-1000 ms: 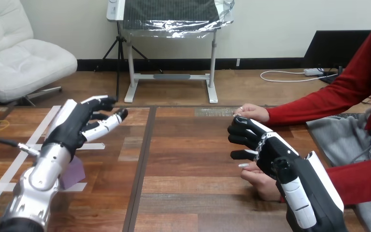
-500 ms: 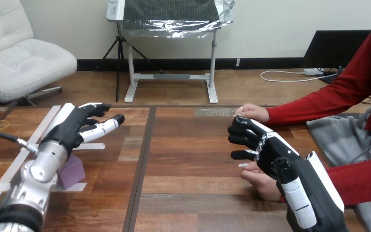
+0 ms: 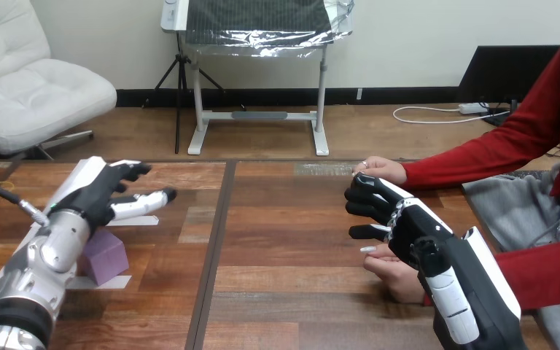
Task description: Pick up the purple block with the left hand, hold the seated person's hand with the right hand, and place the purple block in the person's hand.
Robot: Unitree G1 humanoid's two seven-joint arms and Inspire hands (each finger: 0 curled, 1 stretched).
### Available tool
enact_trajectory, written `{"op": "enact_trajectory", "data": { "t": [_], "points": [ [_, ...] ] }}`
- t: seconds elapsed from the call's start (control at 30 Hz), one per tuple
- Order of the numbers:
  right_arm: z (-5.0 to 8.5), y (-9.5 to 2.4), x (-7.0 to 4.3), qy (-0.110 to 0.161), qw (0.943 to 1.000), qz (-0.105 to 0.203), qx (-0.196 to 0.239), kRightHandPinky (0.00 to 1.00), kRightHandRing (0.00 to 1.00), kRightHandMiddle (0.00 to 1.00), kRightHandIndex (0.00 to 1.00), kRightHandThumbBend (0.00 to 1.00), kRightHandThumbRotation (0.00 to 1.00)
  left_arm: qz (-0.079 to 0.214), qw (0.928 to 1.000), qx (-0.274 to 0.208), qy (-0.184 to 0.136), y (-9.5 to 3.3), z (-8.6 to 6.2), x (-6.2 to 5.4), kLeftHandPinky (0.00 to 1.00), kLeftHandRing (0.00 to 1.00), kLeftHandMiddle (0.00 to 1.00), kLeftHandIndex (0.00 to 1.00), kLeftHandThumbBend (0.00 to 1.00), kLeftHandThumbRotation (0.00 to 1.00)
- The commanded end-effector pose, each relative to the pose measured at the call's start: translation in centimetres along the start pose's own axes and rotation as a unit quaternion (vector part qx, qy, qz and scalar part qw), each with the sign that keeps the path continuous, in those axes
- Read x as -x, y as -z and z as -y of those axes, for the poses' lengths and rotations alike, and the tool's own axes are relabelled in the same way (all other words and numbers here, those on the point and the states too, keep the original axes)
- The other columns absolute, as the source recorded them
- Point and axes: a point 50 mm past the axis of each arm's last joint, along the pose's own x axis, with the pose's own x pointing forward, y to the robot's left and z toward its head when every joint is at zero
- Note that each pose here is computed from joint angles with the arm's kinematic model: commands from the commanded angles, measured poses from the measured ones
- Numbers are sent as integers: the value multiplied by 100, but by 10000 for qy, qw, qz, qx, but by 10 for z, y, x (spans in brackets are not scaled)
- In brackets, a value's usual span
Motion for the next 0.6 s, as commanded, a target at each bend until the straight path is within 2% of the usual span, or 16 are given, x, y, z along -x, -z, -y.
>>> {"op": "enact_trajectory", "data": {
  "t": [0.0, 0.57],
  "points": [
    [5, -16, -11, 118, 9986, 514, 101, 75, 84, 85, 86, 68, 100, 85, 9984, -374, -410, -16, -28, -7, 73, 87, 87, 85, 67, 53],
    [5, -16, -12, 51, 9985, 553, 31, 75, 85, 85, 86, 67, 100, -266, 9953, -805, -467, -4, -28, -5, 70, 83, 85, 84, 73, 54]
  ]
}}
